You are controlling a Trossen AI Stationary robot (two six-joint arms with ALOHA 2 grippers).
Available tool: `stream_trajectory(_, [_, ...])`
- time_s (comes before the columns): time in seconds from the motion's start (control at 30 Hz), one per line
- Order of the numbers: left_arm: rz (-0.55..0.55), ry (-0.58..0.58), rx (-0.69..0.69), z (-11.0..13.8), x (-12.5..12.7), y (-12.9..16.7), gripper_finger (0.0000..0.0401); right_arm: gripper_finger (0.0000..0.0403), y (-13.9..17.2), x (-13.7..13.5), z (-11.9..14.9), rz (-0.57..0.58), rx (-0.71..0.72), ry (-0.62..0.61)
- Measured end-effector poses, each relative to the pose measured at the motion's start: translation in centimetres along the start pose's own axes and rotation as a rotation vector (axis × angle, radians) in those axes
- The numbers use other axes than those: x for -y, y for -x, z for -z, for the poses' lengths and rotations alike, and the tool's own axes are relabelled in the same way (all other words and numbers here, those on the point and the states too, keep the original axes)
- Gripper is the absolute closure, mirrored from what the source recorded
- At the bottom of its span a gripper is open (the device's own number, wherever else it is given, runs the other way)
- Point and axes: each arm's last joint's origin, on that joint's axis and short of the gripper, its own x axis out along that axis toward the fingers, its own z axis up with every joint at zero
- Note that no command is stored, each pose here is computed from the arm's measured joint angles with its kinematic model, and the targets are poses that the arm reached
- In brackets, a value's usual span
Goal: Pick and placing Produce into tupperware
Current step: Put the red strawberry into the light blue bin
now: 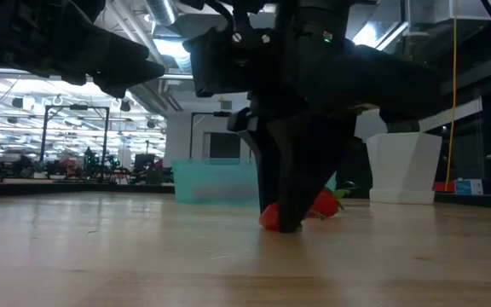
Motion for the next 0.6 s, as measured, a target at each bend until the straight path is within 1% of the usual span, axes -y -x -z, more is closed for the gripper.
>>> stream_trajectory(0.3, [0.0,0.0,0.0,0.0,0.0,0.0,0.0186,0.0288,0.0,0.2,0.0,-0.009,0.004,-0.009])
stream_trajectory(0.5, [0.0,0.0,0.0,0.0,0.0,0.0,0.0186,0.0288,0.8,0.3,-0.3,-0.001,-0.029,-0.008])
stream_trajectory(0.6, [0.0,0.0,0.0,0.0,0.0,0.0,0.0186,0.0288,1.5,0.7,-0.7,0.001,-0.009,-0.014])
